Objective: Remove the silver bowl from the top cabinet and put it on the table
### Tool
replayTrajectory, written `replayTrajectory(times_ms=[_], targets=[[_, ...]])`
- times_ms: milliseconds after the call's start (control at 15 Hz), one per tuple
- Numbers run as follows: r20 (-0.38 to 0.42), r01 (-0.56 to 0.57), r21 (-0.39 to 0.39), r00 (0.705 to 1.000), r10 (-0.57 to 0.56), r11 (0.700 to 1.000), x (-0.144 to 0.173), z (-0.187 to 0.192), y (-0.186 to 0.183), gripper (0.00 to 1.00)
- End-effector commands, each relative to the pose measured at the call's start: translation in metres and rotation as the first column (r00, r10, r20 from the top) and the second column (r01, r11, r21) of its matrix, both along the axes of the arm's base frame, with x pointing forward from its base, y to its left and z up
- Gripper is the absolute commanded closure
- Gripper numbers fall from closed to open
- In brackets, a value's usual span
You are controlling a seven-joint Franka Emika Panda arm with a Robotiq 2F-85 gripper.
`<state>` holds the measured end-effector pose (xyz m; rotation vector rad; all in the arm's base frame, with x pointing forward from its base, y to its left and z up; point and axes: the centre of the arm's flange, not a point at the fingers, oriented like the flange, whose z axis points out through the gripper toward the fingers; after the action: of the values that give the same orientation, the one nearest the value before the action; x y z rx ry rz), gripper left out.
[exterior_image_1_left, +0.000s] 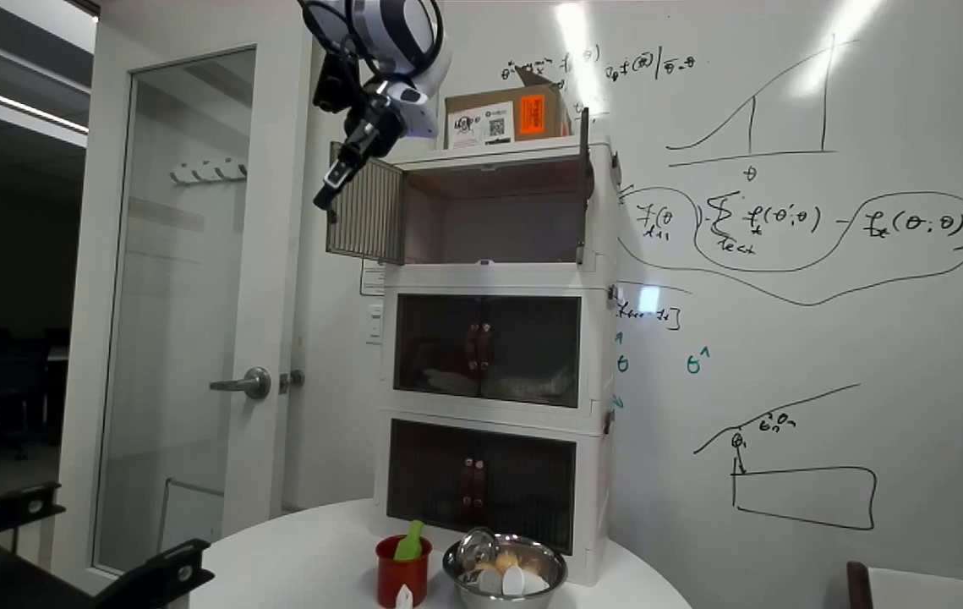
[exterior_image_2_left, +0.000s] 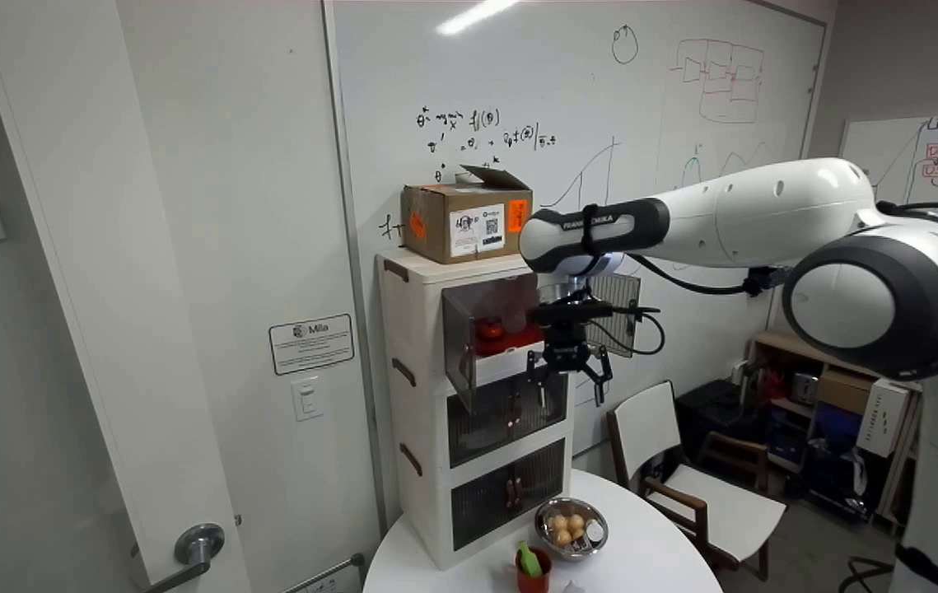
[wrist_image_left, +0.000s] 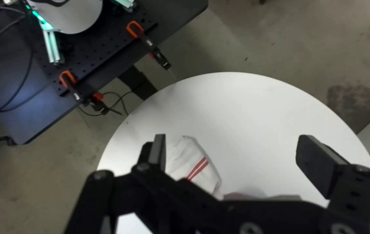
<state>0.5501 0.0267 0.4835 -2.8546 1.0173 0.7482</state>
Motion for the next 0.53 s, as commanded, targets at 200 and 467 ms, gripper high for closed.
replayTrajectory(times_ms=[200,467], targets=[[0.078,-0.226,-0.272,0.964,0.256,0.935,-0.047,0.055,0.022,0.0],[0.154,-0.329,-0.384,0.898,0.412,0.863,-0.075,0.075,0.008,0.0]])
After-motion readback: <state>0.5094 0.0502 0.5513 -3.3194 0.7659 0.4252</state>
